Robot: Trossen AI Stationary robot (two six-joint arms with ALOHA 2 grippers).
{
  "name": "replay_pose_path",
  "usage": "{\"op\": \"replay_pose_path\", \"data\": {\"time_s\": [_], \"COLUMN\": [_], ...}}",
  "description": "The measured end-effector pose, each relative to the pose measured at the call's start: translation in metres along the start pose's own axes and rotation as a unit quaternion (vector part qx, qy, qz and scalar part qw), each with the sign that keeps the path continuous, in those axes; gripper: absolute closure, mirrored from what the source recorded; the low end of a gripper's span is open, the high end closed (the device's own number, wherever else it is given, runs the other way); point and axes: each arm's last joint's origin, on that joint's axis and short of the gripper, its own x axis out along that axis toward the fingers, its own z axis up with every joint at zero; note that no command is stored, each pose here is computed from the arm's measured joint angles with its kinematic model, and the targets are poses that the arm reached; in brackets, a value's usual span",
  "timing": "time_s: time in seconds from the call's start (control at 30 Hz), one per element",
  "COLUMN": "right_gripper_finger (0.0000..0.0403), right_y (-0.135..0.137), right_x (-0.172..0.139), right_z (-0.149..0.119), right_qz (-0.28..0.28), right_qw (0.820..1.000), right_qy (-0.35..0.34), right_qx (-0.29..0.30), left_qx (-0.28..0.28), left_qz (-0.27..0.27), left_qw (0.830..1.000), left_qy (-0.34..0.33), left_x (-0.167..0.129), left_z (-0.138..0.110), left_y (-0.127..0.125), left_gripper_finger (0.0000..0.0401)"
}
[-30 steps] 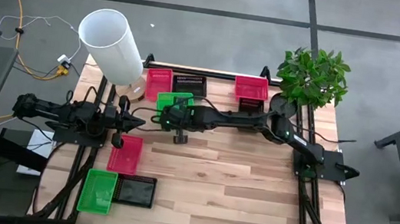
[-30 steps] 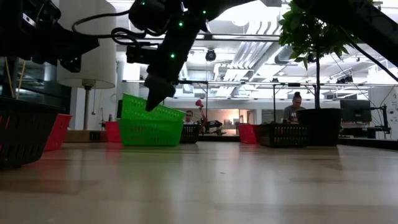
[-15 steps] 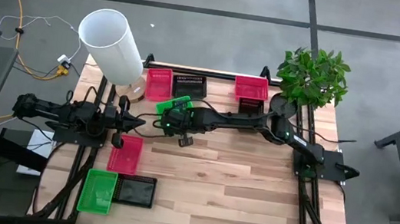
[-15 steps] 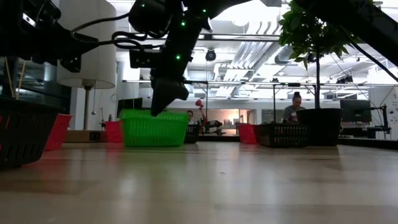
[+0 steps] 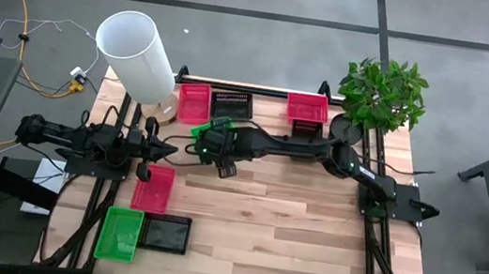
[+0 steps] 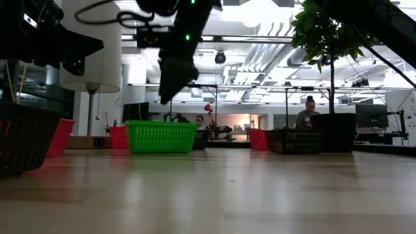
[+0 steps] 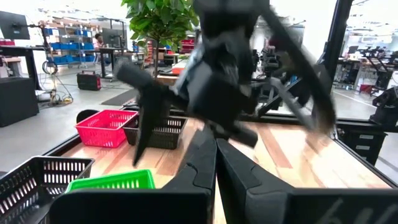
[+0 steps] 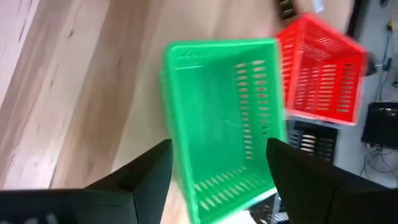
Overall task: Stack baskets by color
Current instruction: Stack the bottom green basket on top of the top green basket
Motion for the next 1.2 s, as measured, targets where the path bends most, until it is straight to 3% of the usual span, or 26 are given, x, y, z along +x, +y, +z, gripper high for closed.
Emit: {"op": "replay_pose_path", "data": {"time_s": [0.17, 0.47, 0.77, 0.87, 1.0, 1.1, 1.2], "right_gripper_finger": [0.0153, 0.0153, 0.0153, 0.0153, 0.0153, 0.0153, 0.0153], "right_y": [-0.012, -0.021, 0.007, 0.021, 0.044, 0.059, 0.07], "right_x": [-0.016, -0.017, -0.018, -0.03, -0.049, -0.062, -0.072], "right_z": [-0.005, -0.048, -0.08, -0.099, -0.118, -0.129, -0.138], "right_qz": [0.017, 0.133, 0.17, 0.158, 0.143, 0.122, 0.1], "right_qw": [1.0, 0.979, 0.972, 0.974, 0.971, 0.958, 0.934], "right_qy": [0.01, 0.111, 0.111, 0.075, -0.04, -0.15, -0.254], "right_qx": [0.024, 0.106, 0.119, 0.145, 0.187, 0.212, 0.229], "left_qx": [0.0, 0.0, 0.001, 0.001, 0.001, 0.001, 0.001], "left_qz": [0.0, 0.0, 0.0, 0.0, 0.0, 0.0, 0.0], "left_qw": [1.0, 1.0, 1.0, 1.0, 1.0, 1.0, 1.0], "left_qy": [0.0, 0.0, 0.003, 0.003, 0.003, 0.003, 0.003], "left_x": [0.0, 0.0, 0.0, 0.0, 0.0, 0.0, 0.0], "left_z": [0.0, 0.0, 0.0, 0.0, 0.0, 0.0, 0.0], "left_y": [0.0, 0.0, 0.0, 0.0, 0.0, 0.0, 0.0], "left_gripper_finger": [0.0401, 0.0401, 0.0401, 0.0401, 0.0401, 0.0401, 0.0401]}}
